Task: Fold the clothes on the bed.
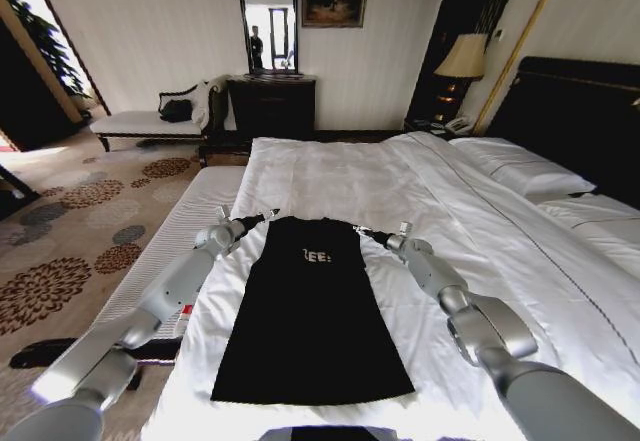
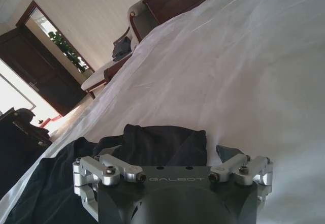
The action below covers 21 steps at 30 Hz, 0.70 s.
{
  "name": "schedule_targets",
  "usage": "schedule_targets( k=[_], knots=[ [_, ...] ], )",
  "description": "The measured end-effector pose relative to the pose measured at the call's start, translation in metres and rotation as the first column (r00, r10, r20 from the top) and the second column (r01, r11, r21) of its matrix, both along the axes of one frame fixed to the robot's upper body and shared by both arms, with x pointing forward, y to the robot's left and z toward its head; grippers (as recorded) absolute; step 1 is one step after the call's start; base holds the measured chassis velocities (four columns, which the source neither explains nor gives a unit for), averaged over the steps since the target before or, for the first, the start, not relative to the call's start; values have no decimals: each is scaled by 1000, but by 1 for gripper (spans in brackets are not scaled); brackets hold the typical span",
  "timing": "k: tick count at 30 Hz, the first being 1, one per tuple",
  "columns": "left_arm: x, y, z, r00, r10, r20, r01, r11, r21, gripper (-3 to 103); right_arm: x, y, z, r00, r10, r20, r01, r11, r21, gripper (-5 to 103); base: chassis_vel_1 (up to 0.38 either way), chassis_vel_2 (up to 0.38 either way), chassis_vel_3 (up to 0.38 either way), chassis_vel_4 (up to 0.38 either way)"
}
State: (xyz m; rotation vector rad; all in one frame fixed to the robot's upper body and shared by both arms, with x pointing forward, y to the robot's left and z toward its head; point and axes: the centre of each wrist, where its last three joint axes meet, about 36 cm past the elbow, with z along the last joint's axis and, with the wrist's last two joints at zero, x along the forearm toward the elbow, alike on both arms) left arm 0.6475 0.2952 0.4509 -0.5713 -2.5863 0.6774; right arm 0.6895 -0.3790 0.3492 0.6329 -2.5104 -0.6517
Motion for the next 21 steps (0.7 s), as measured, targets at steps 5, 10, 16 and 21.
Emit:
schedule_targets(
  k=[5, 10, 16, 21],
  knots=[
    [-1, 2, 1, 1000, 1, 4, -1, 1000, 2, 100, 0, 4, -2, 1000, 2, -10, -3, 1000, -16, 100, 0, 0, 0, 0],
    [-2, 5, 3, 1000, 2, 10, -2, 1000, 3, 100, 0, 5, -3, 1000, -3, -15, 3, 1000, -23, 100, 0, 0, 0, 0],
    [-5, 6, 4, 1000, 0, 15, 0, 1000, -1, 100, 2, 8, -2, 1000, -13, -22, 13, 999, -33, 100, 0, 0, 0, 0],
    [-8, 9, 6, 1000, 1, 20, -1, 1000, -1, 100, 4, 12, -2, 999, -20, -31, 18, 999, -40, 102, 0, 0, 0, 0]
  ],
)
